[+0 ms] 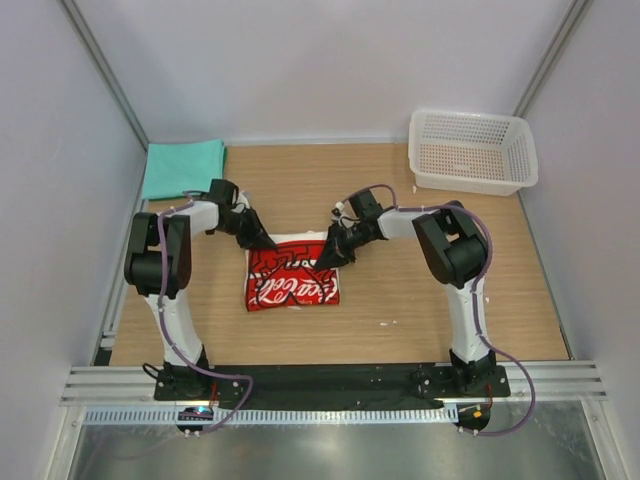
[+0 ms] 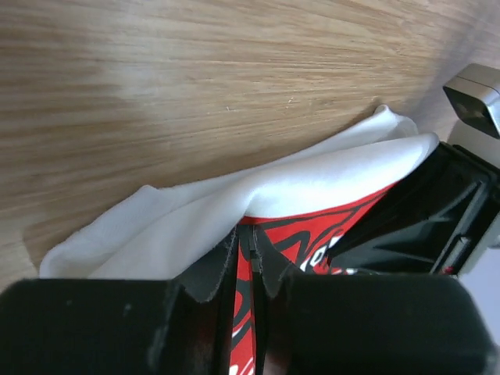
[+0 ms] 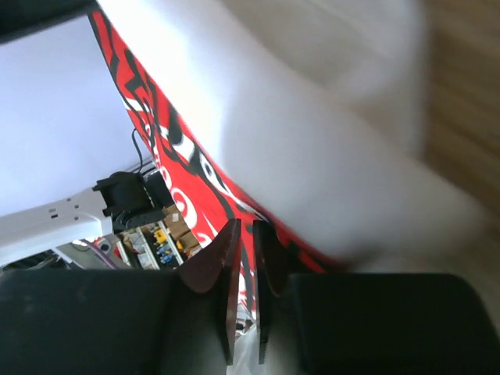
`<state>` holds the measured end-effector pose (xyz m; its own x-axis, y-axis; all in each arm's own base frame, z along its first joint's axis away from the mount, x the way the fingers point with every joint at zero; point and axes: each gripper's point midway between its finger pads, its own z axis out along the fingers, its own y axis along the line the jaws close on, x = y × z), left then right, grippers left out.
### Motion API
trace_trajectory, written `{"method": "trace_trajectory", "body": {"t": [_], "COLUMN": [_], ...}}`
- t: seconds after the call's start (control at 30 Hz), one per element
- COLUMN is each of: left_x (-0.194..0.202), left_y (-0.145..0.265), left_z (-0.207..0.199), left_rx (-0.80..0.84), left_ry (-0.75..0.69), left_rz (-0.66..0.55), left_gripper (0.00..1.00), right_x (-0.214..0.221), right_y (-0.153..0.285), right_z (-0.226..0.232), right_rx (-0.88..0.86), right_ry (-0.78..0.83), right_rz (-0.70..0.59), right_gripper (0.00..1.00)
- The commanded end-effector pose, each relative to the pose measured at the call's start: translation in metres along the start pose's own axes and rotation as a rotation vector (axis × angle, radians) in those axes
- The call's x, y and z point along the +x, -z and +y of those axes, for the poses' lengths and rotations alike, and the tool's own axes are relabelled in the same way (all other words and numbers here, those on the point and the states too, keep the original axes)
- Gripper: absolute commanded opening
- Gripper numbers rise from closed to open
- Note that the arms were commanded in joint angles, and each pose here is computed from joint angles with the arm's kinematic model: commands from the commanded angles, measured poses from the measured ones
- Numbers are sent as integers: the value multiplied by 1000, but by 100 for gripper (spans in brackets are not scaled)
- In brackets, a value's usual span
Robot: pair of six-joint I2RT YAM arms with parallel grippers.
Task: Fold and stack the t-shirts
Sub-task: Fold the tshirt
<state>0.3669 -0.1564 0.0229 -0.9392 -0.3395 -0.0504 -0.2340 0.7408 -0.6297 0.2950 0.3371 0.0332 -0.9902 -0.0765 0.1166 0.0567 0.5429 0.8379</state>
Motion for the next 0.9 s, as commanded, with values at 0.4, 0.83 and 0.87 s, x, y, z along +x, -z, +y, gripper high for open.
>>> {"method": "trace_trajectory", "body": {"t": [0.4, 0.83, 0.87], "left_x": [16, 79, 86], "left_y": [88, 30, 29], "left_z": [-65, 38, 52], "left_rx": [177, 12, -26], "left_ry": [-97, 167, 200], "left_rz": [-125, -30, -14], "left_gripper": [62, 15, 15], "right_x": [21, 48, 50], "right_y": [55, -38, -37], "right_z": [62, 46, 40], "right_rx": [-33, -63, -59], "right_ry": [162, 169, 165], "right_rz": [-79, 137, 138], "right_gripper": [22, 13, 12]}}
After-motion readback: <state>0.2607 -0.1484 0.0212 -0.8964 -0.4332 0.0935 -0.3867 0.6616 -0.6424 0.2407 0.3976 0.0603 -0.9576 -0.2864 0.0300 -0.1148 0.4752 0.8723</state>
